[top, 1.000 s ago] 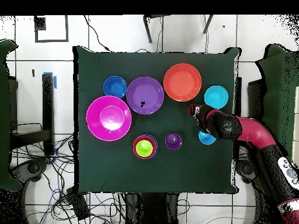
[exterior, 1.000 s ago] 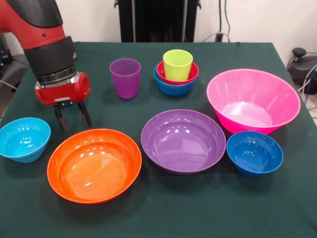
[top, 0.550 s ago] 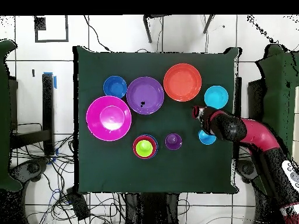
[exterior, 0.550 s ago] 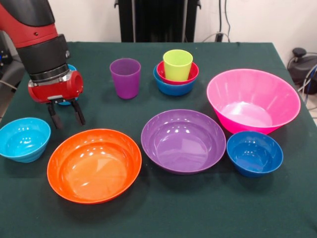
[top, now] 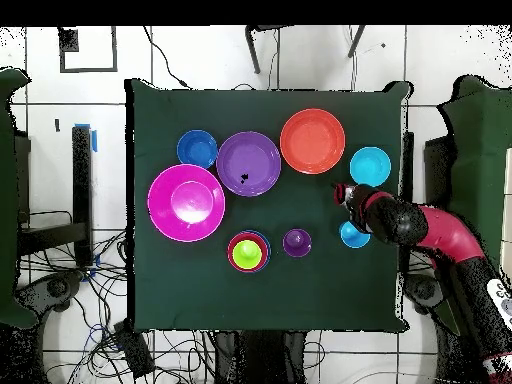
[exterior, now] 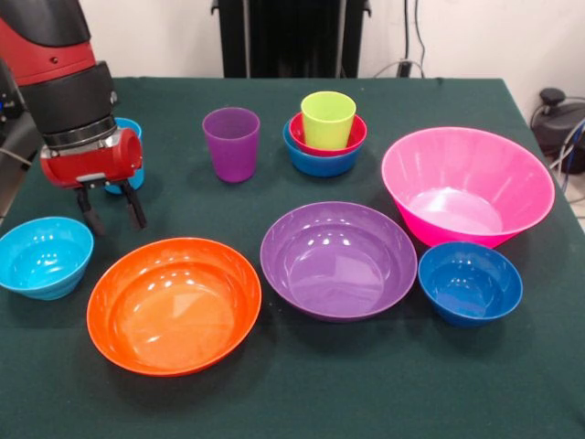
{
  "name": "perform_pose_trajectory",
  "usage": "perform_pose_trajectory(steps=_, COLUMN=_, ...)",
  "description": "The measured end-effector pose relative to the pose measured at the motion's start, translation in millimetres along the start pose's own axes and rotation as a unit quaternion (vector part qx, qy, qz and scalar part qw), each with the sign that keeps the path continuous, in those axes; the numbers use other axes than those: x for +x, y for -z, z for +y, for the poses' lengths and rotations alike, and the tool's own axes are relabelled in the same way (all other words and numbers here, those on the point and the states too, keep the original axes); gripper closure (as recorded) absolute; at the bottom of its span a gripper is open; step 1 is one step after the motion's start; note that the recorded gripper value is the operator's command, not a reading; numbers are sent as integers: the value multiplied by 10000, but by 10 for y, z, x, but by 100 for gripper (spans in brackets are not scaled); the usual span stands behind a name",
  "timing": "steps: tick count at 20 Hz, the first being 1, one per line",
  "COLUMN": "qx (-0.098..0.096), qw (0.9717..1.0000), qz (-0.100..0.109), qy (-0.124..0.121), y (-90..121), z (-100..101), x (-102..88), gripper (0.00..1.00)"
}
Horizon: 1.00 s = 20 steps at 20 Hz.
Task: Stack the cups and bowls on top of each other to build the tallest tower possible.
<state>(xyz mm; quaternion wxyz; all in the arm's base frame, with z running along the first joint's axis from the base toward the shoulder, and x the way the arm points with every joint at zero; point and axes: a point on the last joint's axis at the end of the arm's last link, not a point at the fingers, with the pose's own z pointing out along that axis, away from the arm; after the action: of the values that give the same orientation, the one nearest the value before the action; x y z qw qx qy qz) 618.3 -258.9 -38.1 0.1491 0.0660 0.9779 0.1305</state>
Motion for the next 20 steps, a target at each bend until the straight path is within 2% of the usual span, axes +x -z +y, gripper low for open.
perform_pose_trajectory(steps=14, qx=19, qw=9998, qz=134, qy=122, y=50, z=-19, x=-19, gripper=0)
perform_pose_trajectory(steps=20, qx=50, qw=9994, qz=286, qy=186, y=119, z=-67, x=-74, gripper=0)
